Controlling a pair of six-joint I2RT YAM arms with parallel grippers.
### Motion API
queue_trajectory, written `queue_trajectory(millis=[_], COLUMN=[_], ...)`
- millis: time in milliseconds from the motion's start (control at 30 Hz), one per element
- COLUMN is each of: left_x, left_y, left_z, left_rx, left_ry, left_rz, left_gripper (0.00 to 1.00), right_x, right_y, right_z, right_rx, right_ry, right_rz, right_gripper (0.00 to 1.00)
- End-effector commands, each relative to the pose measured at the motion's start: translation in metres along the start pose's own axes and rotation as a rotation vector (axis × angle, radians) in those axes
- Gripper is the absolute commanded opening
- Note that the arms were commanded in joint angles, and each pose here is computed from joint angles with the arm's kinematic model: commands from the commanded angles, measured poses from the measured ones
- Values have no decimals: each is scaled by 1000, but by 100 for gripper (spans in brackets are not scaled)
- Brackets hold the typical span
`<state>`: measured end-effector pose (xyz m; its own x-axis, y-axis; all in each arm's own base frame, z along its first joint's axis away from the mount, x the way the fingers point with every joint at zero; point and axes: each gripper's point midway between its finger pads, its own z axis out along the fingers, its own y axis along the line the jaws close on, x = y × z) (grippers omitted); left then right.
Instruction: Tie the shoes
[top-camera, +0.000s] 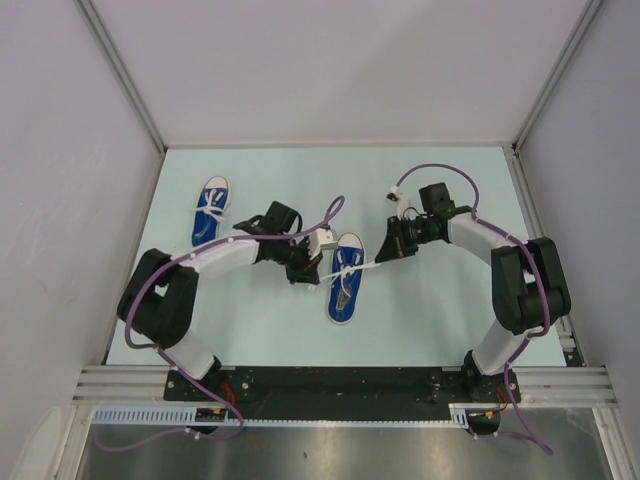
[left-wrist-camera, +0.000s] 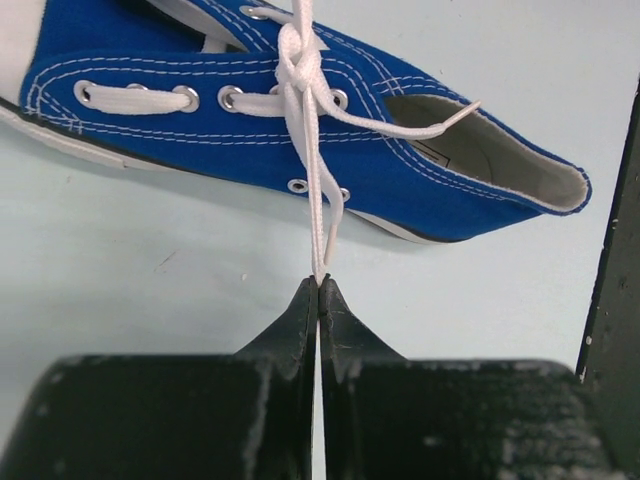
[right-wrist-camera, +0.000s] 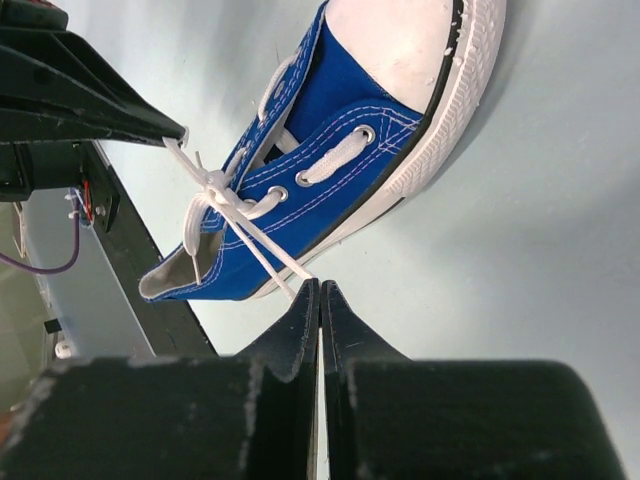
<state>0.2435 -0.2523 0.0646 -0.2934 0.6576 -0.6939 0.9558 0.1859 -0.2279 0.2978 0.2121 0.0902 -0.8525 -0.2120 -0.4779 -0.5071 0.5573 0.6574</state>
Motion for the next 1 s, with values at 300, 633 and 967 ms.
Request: queue_trajectory(millis=[300,633,967], left_x=[11,20,21], left_y=[12,14,15], left_z=[-20,-23,-20], left_rx=[-29,-30,-20], left_ry=[33,49,43], left_rz=[-7,-6,-11], left_gripper=[0,0,0], right_x=[-6,4,7], right_y=[-38,-51,-51], right_z=[-16,-15,-9], right_rx=[133,163,154], right_ry=[-36,-14,-9], right_rz=[-26,-26,-15], right_gripper=[0,0,0])
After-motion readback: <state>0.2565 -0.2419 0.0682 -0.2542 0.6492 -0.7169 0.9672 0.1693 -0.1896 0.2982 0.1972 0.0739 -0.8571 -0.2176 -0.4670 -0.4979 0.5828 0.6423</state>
